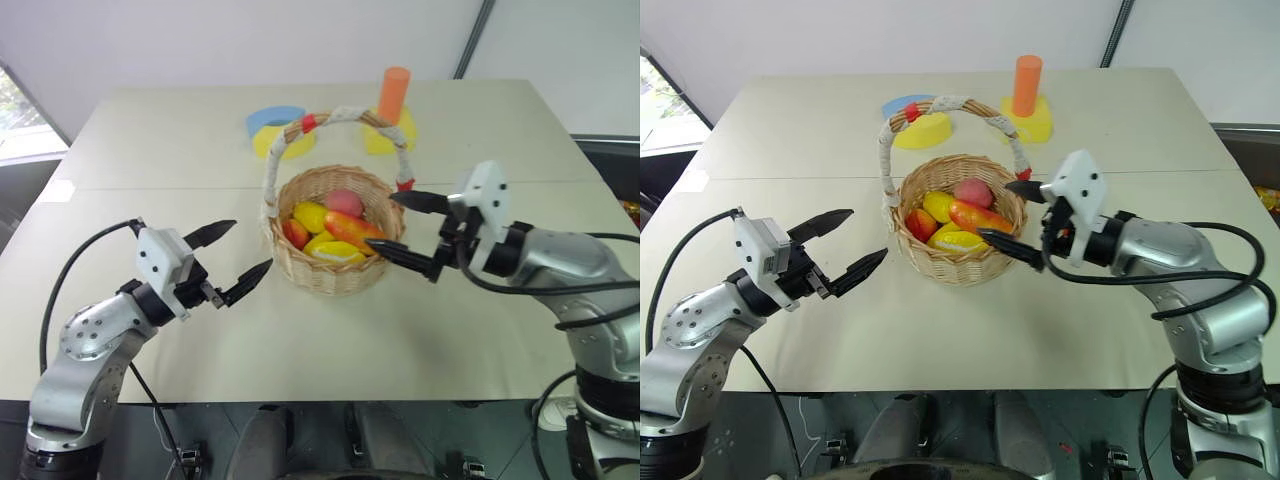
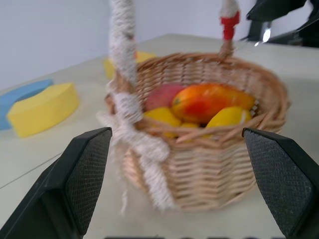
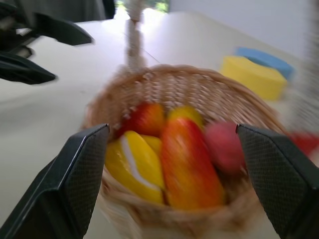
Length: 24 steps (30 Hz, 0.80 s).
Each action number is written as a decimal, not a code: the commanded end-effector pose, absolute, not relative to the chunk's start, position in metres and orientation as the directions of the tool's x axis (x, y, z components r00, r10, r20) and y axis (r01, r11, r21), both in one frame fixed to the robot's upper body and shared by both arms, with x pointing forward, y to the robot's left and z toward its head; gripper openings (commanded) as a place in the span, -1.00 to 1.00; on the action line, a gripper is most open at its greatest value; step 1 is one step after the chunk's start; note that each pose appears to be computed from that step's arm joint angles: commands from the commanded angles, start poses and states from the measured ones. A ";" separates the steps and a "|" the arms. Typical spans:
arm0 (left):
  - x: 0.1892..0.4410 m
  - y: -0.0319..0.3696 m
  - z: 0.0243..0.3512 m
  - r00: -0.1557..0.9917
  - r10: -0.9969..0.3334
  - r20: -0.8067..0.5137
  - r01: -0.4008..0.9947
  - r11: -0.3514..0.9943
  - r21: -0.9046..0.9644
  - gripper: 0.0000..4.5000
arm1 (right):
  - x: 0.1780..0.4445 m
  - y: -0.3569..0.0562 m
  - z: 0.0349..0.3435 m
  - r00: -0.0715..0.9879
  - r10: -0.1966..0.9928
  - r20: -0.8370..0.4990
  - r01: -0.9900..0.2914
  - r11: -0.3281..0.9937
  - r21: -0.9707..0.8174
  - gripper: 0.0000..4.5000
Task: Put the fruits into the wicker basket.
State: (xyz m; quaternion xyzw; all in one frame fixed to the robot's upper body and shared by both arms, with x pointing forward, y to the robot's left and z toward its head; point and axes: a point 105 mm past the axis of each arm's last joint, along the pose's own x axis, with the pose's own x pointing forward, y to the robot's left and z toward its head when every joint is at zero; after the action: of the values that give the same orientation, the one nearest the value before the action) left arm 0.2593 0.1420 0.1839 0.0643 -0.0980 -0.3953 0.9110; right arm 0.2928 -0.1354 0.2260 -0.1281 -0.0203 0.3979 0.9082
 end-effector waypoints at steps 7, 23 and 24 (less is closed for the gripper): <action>0.256 0.110 0.194 0.595 -0.782 0.187 0.755 0.623 0.204 1.00 | 0.348 -0.126 0.223 0.824 0.555 0.113 -0.532 0.828 -0.178 0.66; 0.266 0.119 0.196 0.658 -0.725 0.203 0.687 0.688 0.234 1.00 | 0.356 -0.240 0.261 0.952 0.088 0.293 -0.035 0.983 -0.182 -0.98; 0.266 0.119 0.196 0.658 -0.725 0.203 0.686 0.689 0.235 1.00 | 0.356 -0.258 0.260 0.956 0.010 0.292 0.048 0.980 -0.192 -0.98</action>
State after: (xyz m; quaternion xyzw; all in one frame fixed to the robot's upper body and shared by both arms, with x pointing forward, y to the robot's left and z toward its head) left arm 0.2669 0.1189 0.1875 0.0585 -0.1198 -0.3923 0.9101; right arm 0.3626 -0.2219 0.2360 -0.0815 -0.1038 0.0761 0.9883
